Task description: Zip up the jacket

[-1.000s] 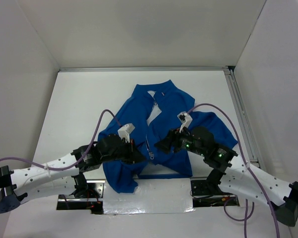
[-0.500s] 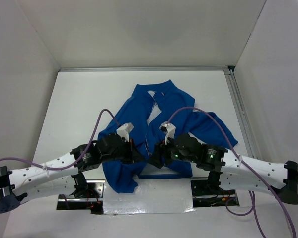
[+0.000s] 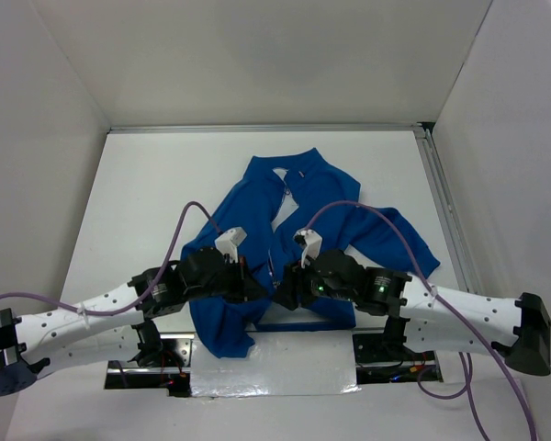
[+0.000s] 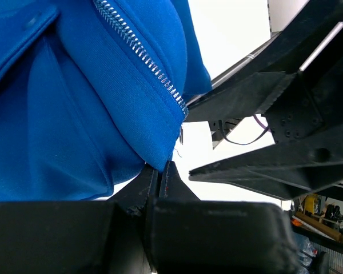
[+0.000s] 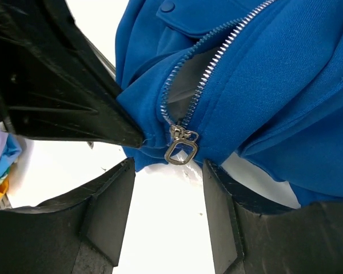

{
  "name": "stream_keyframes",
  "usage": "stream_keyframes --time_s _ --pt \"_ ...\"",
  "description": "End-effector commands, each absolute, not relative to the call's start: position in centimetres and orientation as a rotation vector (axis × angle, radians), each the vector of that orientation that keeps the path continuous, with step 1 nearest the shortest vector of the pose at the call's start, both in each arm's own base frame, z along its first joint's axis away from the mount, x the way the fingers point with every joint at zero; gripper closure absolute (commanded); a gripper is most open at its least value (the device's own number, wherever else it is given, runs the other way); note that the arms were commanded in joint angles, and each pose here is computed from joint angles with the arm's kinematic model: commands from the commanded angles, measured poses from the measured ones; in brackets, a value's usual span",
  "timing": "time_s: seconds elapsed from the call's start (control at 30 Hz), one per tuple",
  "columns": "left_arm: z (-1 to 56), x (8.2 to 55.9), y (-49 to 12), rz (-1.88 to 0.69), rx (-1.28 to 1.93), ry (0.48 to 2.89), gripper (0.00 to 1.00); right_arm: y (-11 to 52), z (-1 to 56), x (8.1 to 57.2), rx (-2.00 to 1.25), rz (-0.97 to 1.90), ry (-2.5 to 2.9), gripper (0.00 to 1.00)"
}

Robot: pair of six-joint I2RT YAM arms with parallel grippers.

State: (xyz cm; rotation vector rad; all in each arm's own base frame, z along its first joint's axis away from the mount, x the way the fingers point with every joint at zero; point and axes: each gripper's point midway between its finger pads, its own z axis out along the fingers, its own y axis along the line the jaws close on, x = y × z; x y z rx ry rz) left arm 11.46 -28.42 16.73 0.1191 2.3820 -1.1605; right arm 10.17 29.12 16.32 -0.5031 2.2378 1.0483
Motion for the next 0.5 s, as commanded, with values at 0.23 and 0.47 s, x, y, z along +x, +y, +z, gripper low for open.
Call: stream_keyframes --time_s 0.23,0.47 --pt "20.0 11.3 -29.1 -1.273 0.172 2.256 1.0 30.4 18.4 12.3 -0.372 1.05 2.161 0.59" --pt "20.1 11.4 -29.2 -1.269 0.177 2.25 1.0 30.5 18.3 12.2 -0.401 1.038 2.167 0.66"
